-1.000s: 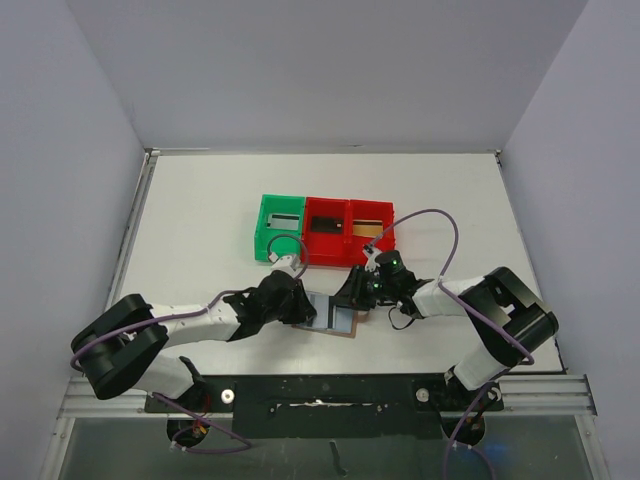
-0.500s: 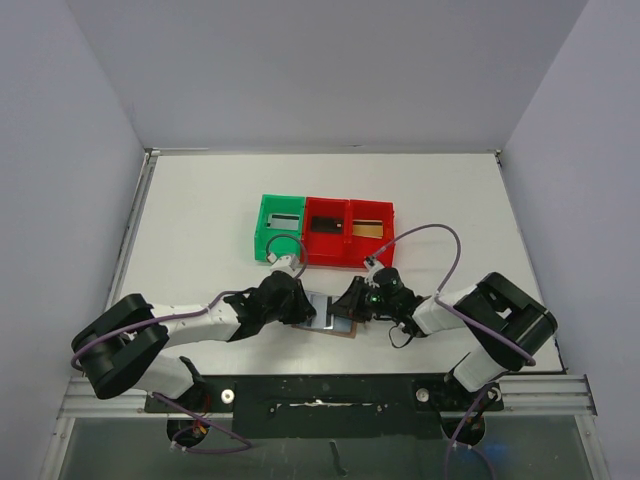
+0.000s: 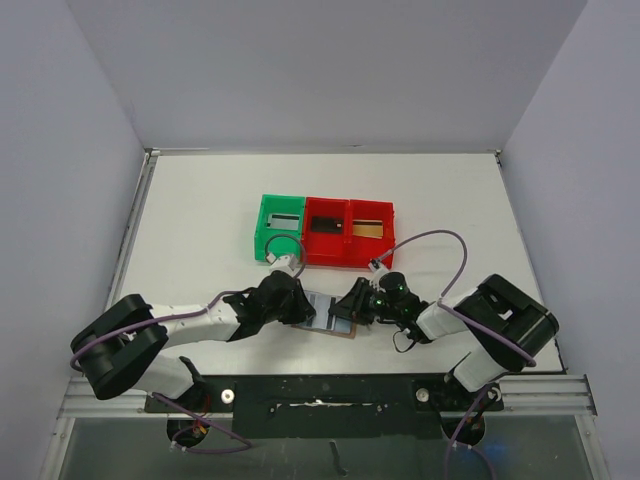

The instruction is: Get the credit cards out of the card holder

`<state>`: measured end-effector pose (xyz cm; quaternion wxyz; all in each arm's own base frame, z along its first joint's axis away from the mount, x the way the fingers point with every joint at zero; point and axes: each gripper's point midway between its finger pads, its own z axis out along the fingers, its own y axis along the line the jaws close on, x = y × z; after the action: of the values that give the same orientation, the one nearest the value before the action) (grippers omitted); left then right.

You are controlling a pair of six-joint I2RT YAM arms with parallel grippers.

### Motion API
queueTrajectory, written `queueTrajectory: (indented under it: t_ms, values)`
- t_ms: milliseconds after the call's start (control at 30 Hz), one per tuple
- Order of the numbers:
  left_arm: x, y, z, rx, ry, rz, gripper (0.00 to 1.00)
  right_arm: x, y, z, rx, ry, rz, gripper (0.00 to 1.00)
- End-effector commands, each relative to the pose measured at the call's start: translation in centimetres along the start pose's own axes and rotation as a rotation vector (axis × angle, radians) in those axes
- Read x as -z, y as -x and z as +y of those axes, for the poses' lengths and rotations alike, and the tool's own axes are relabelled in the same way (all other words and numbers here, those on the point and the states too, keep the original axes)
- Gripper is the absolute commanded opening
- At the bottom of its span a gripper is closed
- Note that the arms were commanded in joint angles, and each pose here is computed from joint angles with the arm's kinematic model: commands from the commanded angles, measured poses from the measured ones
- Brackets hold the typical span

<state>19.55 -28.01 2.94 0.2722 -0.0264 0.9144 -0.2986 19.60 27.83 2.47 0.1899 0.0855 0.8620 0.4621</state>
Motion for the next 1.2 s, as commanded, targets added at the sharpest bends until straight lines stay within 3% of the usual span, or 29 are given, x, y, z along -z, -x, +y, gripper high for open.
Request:
queueTrajectory:
  t_ms: [0,200,533,733,967,1167]
  values:
    - [-0.2,-1.5,2.0,-0.008,0.067,0.049,0.1,-0.7,0.9,1.6,0.002,0.065,-0.043,0.24]
    - [0.0,-1.5,2.0,-0.004,0.064,0.047,0.09,-1.2,1.2,1.4,-0.002,0.062,-0.058,0.23]
    - [0.1,-1.4,2.1,-0.005,0.072,0.041,0.09,-0.7,1.9,1.3,0.011,0.06,-0.091,0.0]
    - [0.5,-0.6,1.4,-0.004,0.052,0.018,0.1,1.6,2.6,0.7,0.037,0.038,-0.115,0.0]
    - [1.2,0.6,0.3,0.018,0.03,-0.025,0.11,3.7,4.1,1.8,0.172,-0.047,-0.131,0.0]
    - [2.3,2.3,-1.1,0.01,0.006,-0.075,0.25,6.1,7.1,3.6,0.32,-0.122,-0.226,0.0]
